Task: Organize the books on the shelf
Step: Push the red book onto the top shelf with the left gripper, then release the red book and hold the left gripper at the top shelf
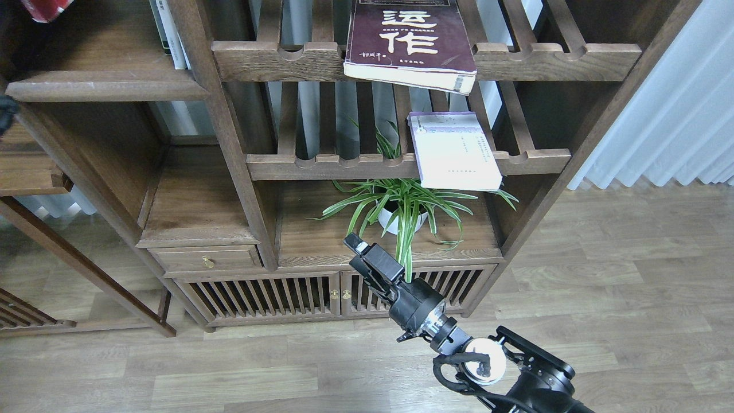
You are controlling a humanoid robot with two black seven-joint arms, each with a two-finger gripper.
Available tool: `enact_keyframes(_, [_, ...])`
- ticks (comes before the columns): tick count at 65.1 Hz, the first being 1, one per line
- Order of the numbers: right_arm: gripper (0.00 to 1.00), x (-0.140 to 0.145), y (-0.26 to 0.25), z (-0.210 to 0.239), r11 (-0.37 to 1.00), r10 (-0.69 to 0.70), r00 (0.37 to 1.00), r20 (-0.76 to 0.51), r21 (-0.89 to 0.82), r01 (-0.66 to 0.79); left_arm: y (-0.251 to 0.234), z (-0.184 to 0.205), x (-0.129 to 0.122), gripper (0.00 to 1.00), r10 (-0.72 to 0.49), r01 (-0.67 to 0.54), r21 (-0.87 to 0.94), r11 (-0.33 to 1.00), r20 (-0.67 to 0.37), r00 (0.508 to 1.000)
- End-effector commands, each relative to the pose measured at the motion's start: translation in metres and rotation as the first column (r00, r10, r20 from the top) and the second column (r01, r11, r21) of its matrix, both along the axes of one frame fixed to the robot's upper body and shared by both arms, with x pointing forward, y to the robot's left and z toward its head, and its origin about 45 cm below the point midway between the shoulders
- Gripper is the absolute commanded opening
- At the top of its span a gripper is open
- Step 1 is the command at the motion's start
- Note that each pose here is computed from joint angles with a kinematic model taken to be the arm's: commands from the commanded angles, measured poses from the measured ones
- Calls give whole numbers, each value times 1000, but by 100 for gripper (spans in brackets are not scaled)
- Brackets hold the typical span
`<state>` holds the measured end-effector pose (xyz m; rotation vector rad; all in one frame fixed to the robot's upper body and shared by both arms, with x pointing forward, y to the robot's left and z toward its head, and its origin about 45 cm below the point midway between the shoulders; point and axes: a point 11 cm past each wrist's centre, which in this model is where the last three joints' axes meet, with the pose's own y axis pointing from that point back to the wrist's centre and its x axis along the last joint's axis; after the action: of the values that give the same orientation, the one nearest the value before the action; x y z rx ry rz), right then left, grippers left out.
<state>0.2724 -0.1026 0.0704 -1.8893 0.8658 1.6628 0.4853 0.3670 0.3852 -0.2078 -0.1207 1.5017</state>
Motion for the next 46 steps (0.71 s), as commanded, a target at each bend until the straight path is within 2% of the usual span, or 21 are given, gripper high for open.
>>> enact_keyframes(1, [98, -1, 0, 0, 1000, 0, 1000, -1, 0, 0, 2, -7, 2, 0, 28, -28, 1, 1000, 2, 1000])
enact_keyframes(6, [98, -1, 0, 0, 1000, 0, 1000, -1, 0, 0, 1, -15, 5, 0, 39, -40, 26, 999, 36, 999])
enact_keyframes(34, [98, -1, 1, 1, 1000, 3, 1000, 2, 5, -3, 7, -32, 10, 0, 62, -65, 73, 995, 52, 997])
enact_keyframes(39, [98, 0, 4, 6, 1000, 8, 1000, 12, 17, -8, 14, -28, 10, 0, 68, -75, 75, 994, 94, 993])
enact_keyframes(46, [98, 0, 6, 8, 1000, 12, 1000, 16, 22, -13, 14, -28, 13, 0, 61, -70, 85, 994, 102, 993])
